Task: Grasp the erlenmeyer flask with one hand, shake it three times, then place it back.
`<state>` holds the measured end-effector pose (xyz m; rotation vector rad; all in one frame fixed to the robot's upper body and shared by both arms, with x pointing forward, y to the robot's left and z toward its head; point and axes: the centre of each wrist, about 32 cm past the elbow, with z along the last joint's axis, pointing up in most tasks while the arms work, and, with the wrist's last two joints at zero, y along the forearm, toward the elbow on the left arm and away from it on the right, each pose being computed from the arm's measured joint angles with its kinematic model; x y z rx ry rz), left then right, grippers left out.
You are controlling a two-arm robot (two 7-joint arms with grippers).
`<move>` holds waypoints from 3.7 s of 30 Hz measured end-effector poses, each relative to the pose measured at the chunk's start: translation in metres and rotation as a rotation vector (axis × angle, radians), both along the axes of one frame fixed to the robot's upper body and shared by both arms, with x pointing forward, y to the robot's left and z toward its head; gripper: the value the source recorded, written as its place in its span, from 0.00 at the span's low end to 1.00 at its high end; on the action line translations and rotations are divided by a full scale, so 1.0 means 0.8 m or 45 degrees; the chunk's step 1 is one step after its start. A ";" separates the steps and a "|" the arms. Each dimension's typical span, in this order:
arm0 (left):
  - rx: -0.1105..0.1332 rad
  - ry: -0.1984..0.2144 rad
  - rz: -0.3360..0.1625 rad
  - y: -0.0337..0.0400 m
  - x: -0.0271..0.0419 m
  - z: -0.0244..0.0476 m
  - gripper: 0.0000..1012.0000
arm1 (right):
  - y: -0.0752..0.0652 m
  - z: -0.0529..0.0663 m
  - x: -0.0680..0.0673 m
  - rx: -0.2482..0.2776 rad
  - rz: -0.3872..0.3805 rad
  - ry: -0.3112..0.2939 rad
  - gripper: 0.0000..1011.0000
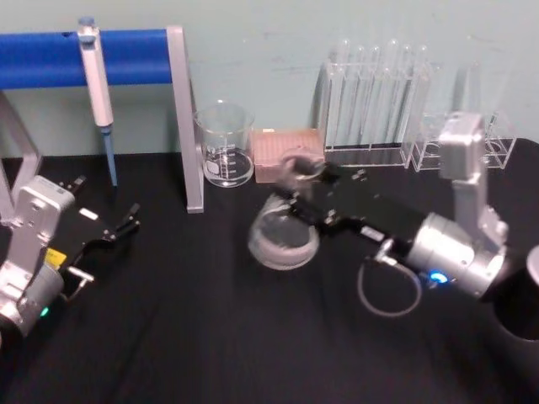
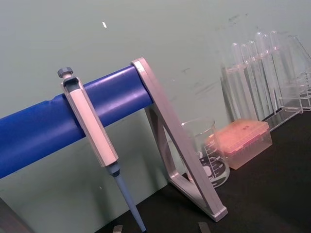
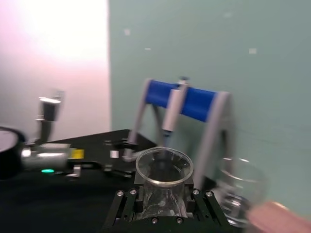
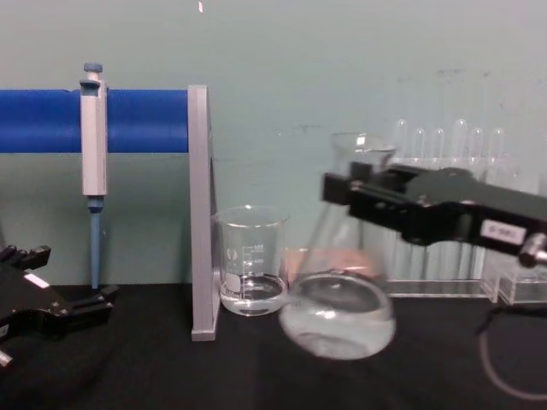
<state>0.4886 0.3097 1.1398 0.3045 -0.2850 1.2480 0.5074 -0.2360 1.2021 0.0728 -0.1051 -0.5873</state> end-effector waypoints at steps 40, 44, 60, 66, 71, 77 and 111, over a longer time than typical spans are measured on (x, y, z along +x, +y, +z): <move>0.000 0.000 0.000 0.0000 0.0000 0.0000 0.99 | -0.028 -0.005 0.002 0.000 -0.129 0.061 0.45; 0.000 0.000 0.000 0.0000 0.0000 0.0000 0.99 | -0.012 -0.005 0.007 -0.006 -0.028 0.061 0.45; 0.000 0.000 0.000 0.0000 0.0000 0.0000 0.99 | 0.000 -0.004 0.016 -0.036 0.101 0.048 0.45; 0.000 0.000 0.000 0.0000 0.0000 0.0000 0.99 | -0.001 -0.005 0.018 -0.038 0.102 0.050 0.45; 0.000 0.000 0.000 0.0000 0.0000 0.0000 0.99 | -0.003 -0.008 0.020 -0.037 0.099 0.053 0.45; 0.000 0.000 0.000 0.0000 0.0000 0.0001 0.99 | -0.004 -0.012 0.022 -0.043 0.098 0.060 0.45; 0.000 0.000 0.000 0.0000 0.0000 0.0000 0.99 | -0.016 -0.061 0.039 -0.090 0.115 0.148 0.45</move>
